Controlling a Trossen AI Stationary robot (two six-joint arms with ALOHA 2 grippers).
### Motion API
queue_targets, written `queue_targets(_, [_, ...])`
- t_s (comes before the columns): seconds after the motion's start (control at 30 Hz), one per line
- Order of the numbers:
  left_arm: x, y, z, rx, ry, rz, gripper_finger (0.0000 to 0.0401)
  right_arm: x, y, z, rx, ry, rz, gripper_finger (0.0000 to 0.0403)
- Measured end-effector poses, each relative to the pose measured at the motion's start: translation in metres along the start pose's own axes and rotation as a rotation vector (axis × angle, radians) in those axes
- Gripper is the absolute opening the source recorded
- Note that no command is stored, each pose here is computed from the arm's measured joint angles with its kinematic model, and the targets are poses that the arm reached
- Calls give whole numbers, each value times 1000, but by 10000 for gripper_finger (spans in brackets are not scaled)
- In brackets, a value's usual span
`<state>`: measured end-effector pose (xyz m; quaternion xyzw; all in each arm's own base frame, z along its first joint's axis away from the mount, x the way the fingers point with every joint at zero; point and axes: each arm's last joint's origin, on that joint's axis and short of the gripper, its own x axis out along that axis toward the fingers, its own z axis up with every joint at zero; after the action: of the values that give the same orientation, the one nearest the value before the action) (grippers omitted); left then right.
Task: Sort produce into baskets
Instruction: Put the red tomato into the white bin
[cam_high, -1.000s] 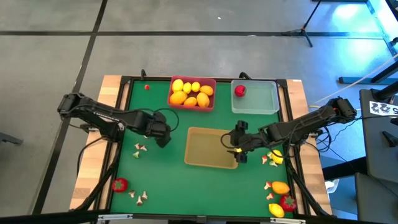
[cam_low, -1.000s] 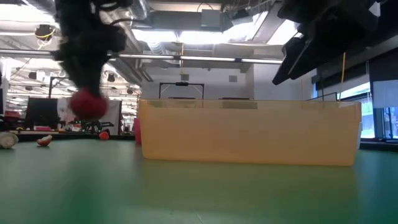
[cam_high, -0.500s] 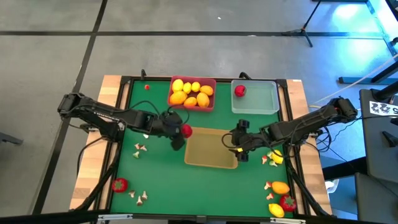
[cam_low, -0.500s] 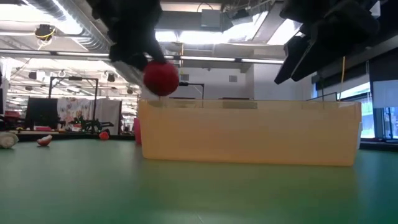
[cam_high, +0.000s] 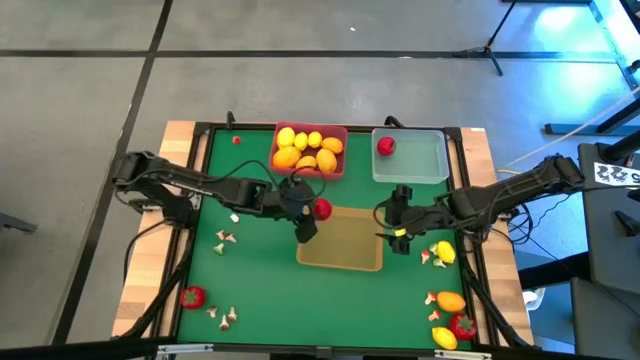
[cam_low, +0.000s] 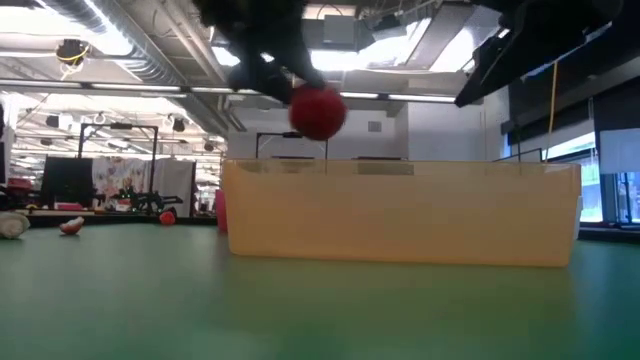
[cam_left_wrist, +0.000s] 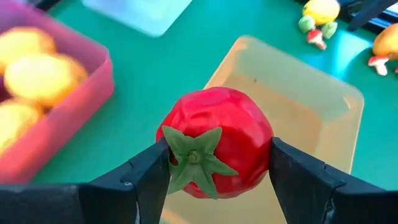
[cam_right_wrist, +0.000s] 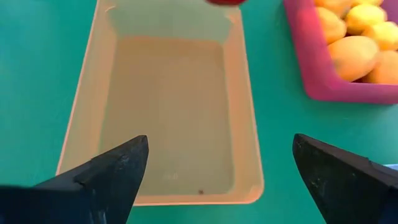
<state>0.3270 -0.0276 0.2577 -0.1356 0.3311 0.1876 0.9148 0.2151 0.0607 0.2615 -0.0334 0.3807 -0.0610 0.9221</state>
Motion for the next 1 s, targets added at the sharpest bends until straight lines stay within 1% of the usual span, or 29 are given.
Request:
queue_targets(0.2, [17,-13,21,93,-13,1,239,-5,-2,2,-6,-37,-7,395])
queue_targets(0.4, [29,-28,36,187,-35,-23,239,-5,1,13,10,-138,18,395])
queue_targets(0.5, [34,-33,39,256,-39,-32,239,-4,4,20,0,-200,62,395])
queue_targets(0.6, [33,-38,38,312,-55,-43,239,0,7,25,-14,-235,72,395])
queue_targets(0.8, [28,-53,40,425,-144,-83,239,17,10,28,-7,-237,66,395])
queue_targets(0.87, [26,-57,40,452,-162,-93,239,23,9,29,0,-237,52,395])
queue_targets(1.0, [23,-63,40,459,-188,-119,238,28,11,32,-7,-256,46,390])
